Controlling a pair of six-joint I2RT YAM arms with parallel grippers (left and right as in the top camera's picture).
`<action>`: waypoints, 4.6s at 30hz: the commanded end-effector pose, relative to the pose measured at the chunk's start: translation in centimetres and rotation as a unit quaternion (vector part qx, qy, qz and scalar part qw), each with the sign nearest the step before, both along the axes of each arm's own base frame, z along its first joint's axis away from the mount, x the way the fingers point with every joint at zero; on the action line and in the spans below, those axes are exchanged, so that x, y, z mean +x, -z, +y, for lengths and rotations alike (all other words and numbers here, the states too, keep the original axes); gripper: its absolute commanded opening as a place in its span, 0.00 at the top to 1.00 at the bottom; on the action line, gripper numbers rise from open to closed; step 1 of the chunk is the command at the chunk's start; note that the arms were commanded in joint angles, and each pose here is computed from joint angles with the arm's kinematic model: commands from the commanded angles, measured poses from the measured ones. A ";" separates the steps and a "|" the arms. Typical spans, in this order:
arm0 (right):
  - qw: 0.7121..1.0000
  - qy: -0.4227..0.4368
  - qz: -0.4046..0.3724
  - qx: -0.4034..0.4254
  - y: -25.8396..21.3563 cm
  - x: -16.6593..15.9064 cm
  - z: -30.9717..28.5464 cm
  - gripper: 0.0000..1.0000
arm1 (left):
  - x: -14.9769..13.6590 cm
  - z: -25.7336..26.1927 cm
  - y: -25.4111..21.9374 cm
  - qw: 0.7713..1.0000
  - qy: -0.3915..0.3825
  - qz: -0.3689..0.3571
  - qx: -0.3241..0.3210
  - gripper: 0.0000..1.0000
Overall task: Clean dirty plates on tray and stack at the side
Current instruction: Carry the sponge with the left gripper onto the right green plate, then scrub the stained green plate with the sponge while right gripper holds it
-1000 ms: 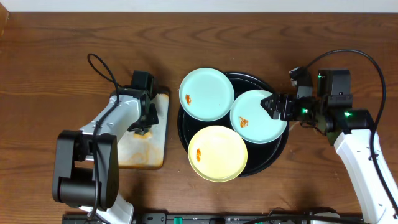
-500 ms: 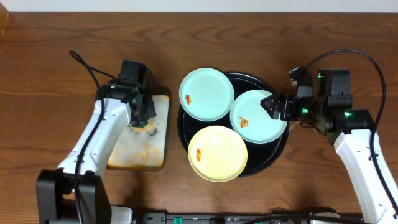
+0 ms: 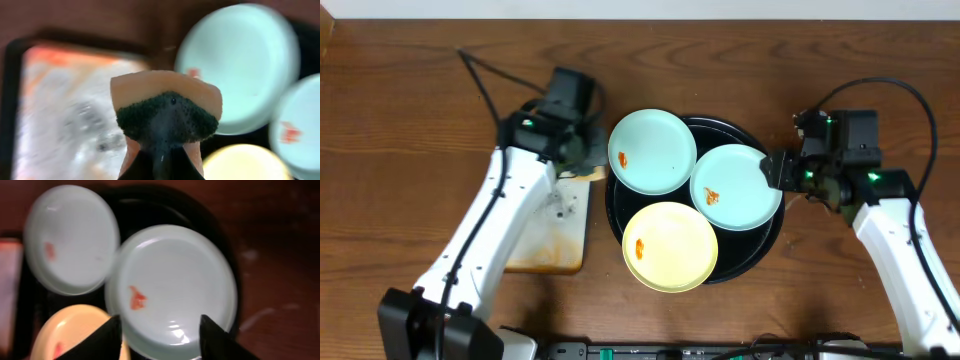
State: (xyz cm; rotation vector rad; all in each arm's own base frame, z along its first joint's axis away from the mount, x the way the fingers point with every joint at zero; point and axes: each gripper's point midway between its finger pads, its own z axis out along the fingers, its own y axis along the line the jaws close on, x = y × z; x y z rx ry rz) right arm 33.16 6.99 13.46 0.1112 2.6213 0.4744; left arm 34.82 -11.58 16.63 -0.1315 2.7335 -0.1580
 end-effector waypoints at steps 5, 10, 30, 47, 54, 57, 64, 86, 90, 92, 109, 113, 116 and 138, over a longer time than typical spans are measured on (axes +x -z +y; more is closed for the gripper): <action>0.995 0.026 0.078 -0.064 6.1 1.0 -1.9 0.75 | 0.0 -8.1 -1.3 0.995 0.010 -0.019 -0.096 0.93; 0.986 0.068 0.103 -0.115 8.7 1.4 -4.0 0.82 | 0.2 -14.0 0.0 0.986 0.035 -0.005 -0.165 0.93; 0.983 0.063 0.129 -0.116 10.7 1.1 -3.9 0.85 | -1.9 -24.3 9.5 0.974 0.048 0.099 -0.197 0.93; 0.982 0.069 0.133 -0.114 10.7 1.0 -3.9 0.86 | -1.4 -26.6 13.6 0.970 0.013 0.110 -0.215 0.93; 0.982 0.069 0.137 -0.114 10.8 0.8 -3.9 0.87 | -2.4 -22.6 17.0 0.972 -0.032 0.171 -0.156 0.93; 0.981 0.069 0.140 -0.115 10.8 0.7 -3.9 0.87 | -2.1 -20.5 17.8 0.970 -0.057 0.190 -0.138 0.93; 0.981 0.068 0.143 -0.115 10.8 0.5 -3.9 0.88 | -1.6 -17.6 18.4 0.977 -0.048 0.185 -0.090 0.93; 0.989 -0.035 0.135 -0.040 10.4 0.0 -0.3 0.68 | -0.2 -19.3 14.3 0.993 0.039 0.114 -0.013 0.93; 0.987 -0.007 0.151 -0.049 10.9 -0.5 -0.9 0.71 | -0.3 -19.1 14.3 0.993 0.038 0.113 -0.007 0.93; 0.986 0.003 0.158 -0.046 11.2 -0.8 -1.0 0.74 | -0.2 -19.1 14.3 0.993 0.038 0.113 -0.008 0.93; 0.991 -0.013 0.129 -0.013 12.3 -0.8 0.0 0.76 | -0.2 -19.1 14.3 0.993 0.038 0.111 -0.008 0.93; 0.992 -0.006 0.123 -0.006 10.5 -0.3 -0.3 0.76 | -0.2 -19.1 14.3 0.993 0.038 0.111 -0.008 0.93; 0.994 0.000 0.110 -0.016 8.6 0.1 -1.0 0.76 | -0.1 -19.2 14.3 0.993 0.038 0.110 -0.010 0.93; 0.984 0.030 0.171 -0.042 15.3 -1.3 -2.3 0.88 | 0.0 -19.2 14.3 0.993 0.048 0.107 -0.005 0.93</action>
